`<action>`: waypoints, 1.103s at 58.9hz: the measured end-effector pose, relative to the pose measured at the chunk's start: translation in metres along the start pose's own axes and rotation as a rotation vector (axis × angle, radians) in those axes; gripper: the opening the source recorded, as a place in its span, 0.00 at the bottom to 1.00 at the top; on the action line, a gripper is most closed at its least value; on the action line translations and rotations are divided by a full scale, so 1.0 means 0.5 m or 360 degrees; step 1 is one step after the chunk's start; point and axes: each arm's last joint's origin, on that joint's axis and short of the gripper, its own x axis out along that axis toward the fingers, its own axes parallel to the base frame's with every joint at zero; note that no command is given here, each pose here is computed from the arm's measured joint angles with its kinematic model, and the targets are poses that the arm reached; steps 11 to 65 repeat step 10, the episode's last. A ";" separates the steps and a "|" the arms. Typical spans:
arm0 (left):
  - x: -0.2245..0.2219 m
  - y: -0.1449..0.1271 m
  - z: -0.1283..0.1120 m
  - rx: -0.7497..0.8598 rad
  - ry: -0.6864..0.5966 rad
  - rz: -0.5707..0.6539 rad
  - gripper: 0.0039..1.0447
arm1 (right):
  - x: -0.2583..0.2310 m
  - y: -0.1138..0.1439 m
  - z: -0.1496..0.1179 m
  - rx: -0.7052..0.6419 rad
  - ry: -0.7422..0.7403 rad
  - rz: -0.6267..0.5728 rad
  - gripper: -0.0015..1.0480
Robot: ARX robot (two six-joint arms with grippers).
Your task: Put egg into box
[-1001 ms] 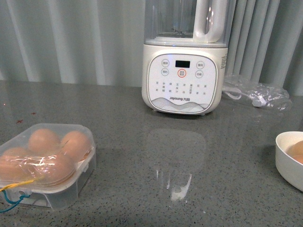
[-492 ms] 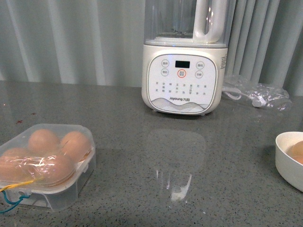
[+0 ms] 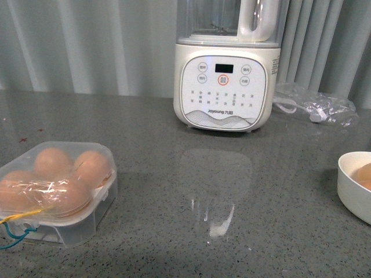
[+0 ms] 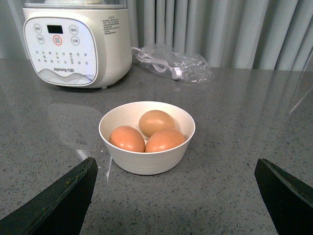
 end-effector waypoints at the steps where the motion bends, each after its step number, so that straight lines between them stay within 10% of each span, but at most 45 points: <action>1: 0.000 0.000 0.000 0.0000 0.0000 0.0000 0.94 | 0.000 0.000 0.000 0.0000 0.0000 -0.0001 0.93; 65: 0.000 0.000 0.000 0.0000 0.0000 0.0000 0.94 | 0.000 0.000 0.000 0.0000 0.0000 0.0000 0.93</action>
